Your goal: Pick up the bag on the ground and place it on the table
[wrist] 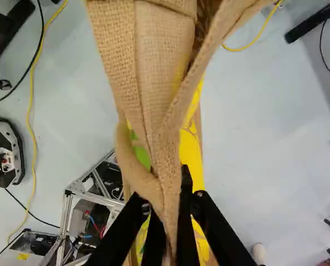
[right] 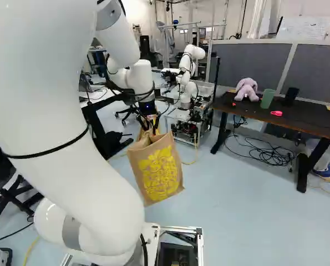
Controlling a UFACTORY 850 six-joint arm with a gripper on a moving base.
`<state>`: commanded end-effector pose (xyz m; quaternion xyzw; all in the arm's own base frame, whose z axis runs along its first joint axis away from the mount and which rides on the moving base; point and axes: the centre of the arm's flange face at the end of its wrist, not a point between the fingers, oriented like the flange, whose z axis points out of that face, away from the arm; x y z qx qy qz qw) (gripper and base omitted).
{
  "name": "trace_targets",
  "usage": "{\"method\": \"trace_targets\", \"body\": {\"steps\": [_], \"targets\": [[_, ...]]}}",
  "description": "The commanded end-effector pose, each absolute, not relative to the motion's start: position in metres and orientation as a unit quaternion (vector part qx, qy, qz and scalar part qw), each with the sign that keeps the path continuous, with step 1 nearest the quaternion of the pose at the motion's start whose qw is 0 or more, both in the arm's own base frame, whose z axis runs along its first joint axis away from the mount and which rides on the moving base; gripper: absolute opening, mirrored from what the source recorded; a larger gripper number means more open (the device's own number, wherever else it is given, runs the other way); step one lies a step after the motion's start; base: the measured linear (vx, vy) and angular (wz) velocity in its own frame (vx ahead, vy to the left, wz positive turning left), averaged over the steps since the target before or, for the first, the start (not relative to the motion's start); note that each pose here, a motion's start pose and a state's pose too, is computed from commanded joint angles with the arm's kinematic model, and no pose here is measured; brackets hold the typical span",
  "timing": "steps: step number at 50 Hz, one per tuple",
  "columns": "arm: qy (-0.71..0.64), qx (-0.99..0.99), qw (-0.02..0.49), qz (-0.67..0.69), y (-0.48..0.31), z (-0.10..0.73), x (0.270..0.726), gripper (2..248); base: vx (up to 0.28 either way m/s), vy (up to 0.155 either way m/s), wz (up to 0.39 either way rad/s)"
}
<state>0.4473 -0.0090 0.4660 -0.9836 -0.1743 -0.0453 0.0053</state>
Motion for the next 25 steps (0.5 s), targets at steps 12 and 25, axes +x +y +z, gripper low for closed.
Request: {"method": "trace_targets", "body": {"steps": [12,25], "targets": [[-0.175,-0.983,0.006,-0.045,-0.008,0.484,0.444,22,0.0,0.0,0.0],[-0.176,-0.983,0.007,-0.042,-0.008,0.503,0.441,22,0.0,0.0,0.0]]}}
